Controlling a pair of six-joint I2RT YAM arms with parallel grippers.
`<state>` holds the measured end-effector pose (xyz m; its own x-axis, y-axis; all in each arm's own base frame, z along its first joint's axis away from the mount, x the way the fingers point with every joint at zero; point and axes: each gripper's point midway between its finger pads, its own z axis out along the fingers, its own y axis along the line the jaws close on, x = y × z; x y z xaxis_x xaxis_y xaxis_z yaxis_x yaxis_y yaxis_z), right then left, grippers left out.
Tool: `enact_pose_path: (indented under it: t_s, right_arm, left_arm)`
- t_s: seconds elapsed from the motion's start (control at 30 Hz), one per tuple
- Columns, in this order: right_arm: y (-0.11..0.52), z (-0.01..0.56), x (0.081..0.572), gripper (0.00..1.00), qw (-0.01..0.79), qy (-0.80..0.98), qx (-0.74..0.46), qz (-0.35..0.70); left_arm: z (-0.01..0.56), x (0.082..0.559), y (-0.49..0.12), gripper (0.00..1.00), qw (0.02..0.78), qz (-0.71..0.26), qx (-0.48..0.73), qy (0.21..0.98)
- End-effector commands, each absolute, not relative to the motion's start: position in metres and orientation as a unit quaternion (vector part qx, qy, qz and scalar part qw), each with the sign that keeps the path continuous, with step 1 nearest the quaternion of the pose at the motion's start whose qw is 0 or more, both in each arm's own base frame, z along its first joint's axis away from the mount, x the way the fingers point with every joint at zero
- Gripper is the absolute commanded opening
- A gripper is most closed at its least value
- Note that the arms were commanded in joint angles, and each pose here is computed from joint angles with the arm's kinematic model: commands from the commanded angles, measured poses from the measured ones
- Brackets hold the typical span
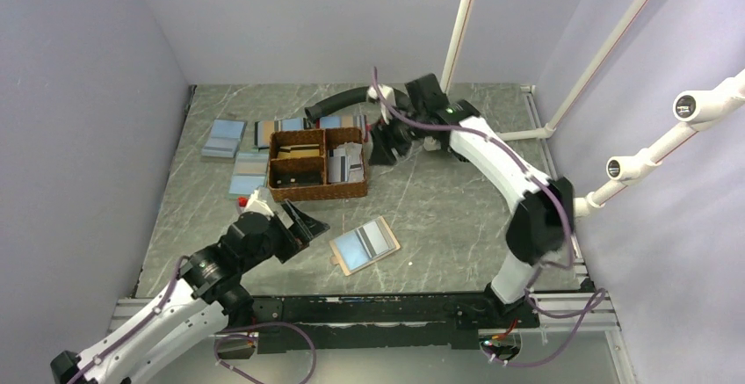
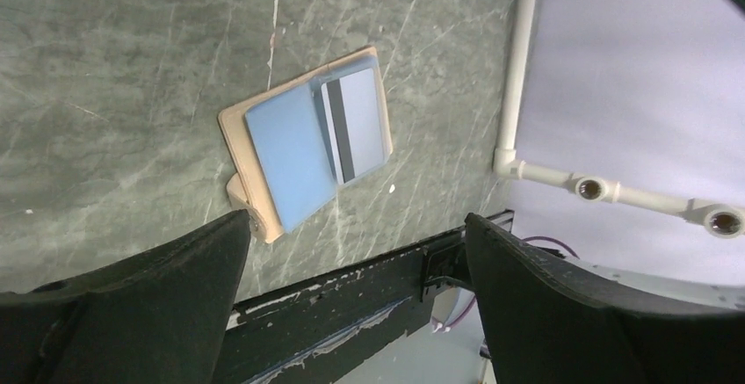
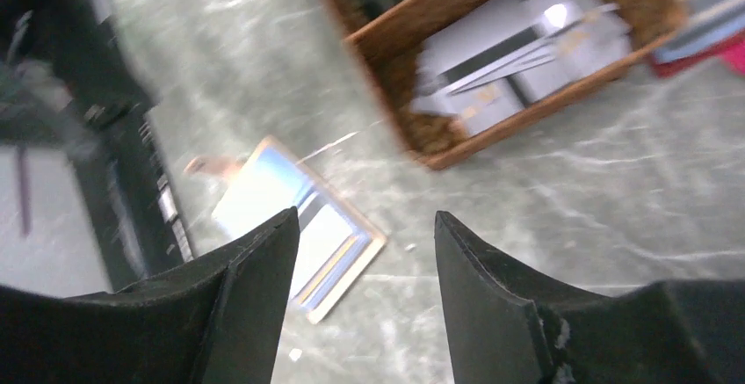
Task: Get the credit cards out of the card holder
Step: Place the credit card in the storage box, then remove the credit card from the card holder.
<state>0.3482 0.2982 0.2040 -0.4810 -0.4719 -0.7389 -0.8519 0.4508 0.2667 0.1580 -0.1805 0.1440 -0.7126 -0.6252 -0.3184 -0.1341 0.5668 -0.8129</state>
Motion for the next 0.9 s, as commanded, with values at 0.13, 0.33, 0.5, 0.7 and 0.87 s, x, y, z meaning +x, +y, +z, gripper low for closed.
enact_pose_path:
  t_s: [0.13,0.33,0.5,0.7,0.87]
  right_arm:
    - [0.276,0.173,0.203,0.65,0.243,0.677,-0.505,0.477]
    - [0.269,0.122,0.182,0.63,0.21,0.719,-0.436,0.5]
    - [0.268,0.101,0.193,0.44,0.209,0.766,-0.372,0.48]
    - [0.276,0.085,0.211,0.36,0.194,0.799,-0.314,0.475]
    - [0.282,0.072,0.219,0.29,0.16,0.812,-0.304,0.472]
  left_arm:
    - [0.15,0.179,-0.232,0.85,0.285,-0.473,-0.173,0.816]
    - [0.128,0.193,-0.259,0.73,0.26,-0.482,-0.16,0.821]
    - [0.104,0.199,-0.262,0.66,0.255,-0.474,-0.179,0.824]
    - [0.092,0.202,-0.27,0.61,0.255,-0.477,-0.187,0.82]
    - [0.084,0.205,-0.276,0.56,0.247,-0.471,-0.185,0.827]
